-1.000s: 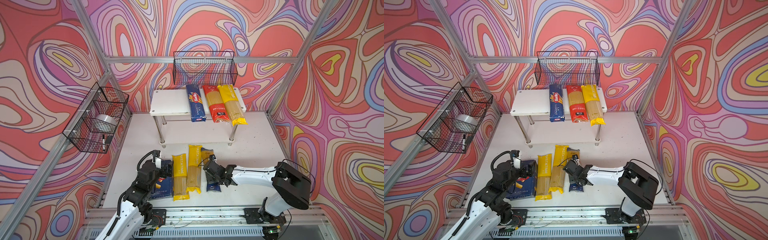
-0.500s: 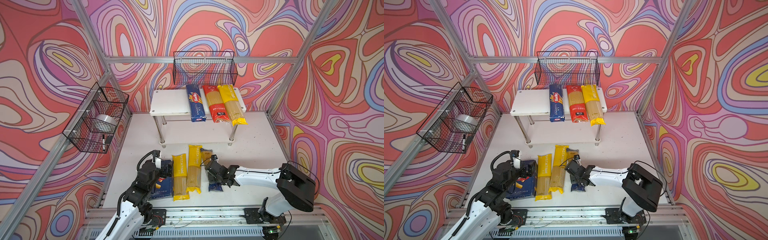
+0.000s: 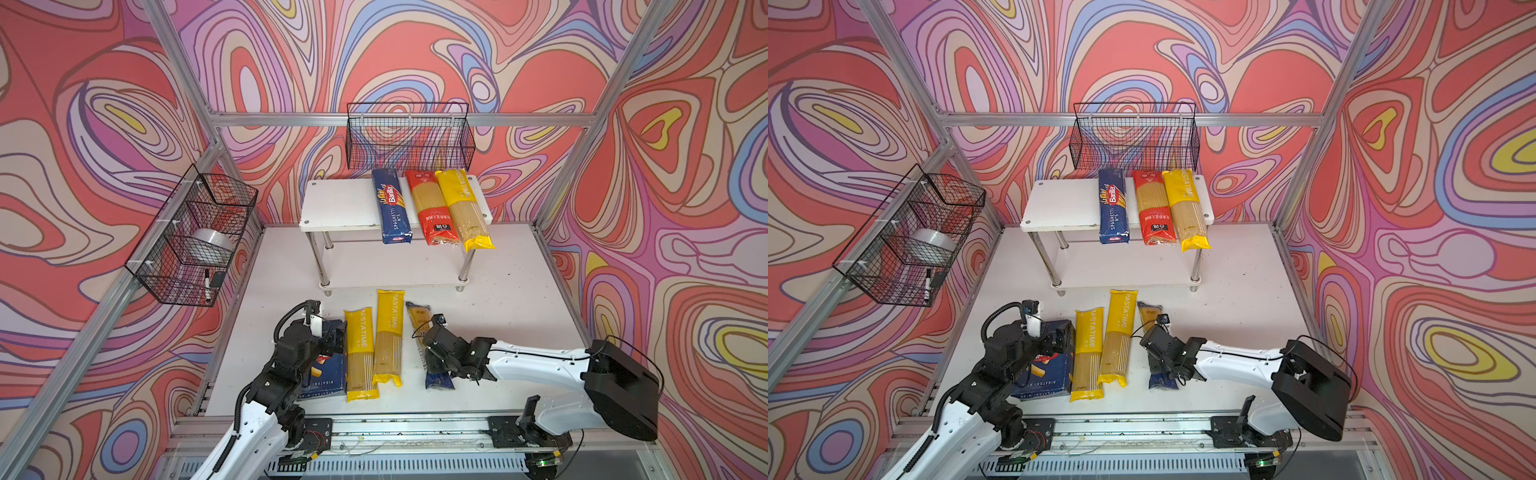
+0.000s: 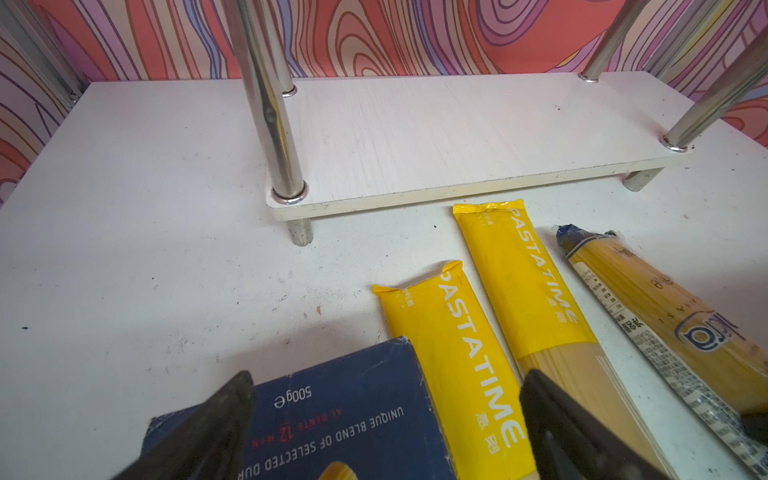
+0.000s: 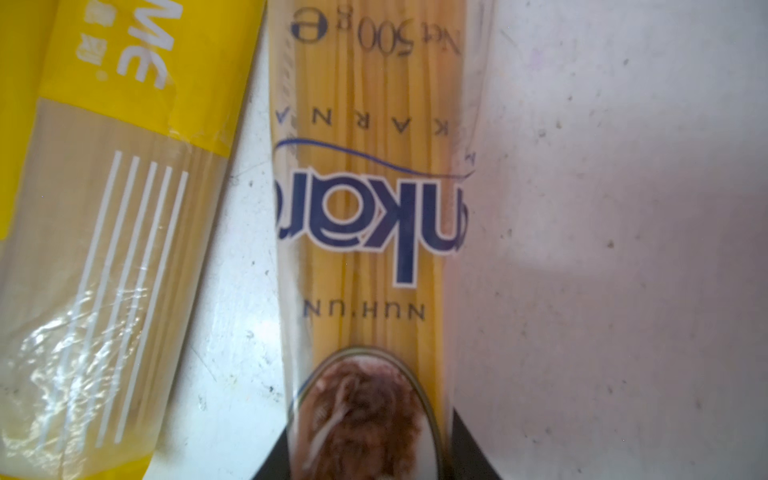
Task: Place and organize the pasta boxes and bags onto the shelf
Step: 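Lift the ankara bag upright with the right gripper off the table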
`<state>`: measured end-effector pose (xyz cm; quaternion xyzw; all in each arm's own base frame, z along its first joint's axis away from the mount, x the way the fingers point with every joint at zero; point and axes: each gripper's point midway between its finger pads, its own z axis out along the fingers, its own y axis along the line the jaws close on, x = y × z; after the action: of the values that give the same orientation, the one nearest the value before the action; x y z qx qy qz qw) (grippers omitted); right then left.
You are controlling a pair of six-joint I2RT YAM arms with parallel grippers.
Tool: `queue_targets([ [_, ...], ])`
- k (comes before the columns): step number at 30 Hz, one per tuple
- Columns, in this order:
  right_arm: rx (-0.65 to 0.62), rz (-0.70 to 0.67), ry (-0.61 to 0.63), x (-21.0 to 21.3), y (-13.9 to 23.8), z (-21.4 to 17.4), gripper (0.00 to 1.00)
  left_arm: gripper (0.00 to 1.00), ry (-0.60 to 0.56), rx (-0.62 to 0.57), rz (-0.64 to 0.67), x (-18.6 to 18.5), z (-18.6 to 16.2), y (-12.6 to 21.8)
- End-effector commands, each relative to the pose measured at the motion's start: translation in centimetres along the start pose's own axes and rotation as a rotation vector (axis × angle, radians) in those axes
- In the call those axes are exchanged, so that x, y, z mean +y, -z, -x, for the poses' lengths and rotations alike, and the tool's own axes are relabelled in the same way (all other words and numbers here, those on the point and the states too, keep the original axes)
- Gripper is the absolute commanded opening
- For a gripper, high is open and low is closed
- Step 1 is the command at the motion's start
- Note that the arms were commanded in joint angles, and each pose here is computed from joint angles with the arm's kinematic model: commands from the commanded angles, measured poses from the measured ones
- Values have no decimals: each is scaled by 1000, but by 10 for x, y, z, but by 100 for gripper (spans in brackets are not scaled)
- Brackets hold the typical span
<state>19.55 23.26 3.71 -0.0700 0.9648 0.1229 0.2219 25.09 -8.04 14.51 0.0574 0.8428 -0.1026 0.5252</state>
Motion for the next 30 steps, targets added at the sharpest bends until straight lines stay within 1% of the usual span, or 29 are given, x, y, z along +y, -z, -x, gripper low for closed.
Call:
queue_targets([
  [1, -101, 48, -29, 9, 17, 23, 4, 100, -1, -17, -8, -2, 8, 4],
  [4, -146, 82, -4, 14, 29, 33, 1, 100, -1, -20, -6, -2, 8, 4],
  [7, -181, 128, 39, 22, 40, 40, 0, 100, 1, -22, -6, -2, 8, 5],
  [13, -235, 153, 82, 29, 56, 55, 0, 100, 1, -22, -7, -2, 8, 5],
  [25, -303, 278, 155, 60, 85, 76, 0, 100, 0, -17, -6, -2, 8, 4],
  [30, -329, 299, 170, 68, 99, 85, 0, 100, -1, -19, -8, -2, 8, 4],
])
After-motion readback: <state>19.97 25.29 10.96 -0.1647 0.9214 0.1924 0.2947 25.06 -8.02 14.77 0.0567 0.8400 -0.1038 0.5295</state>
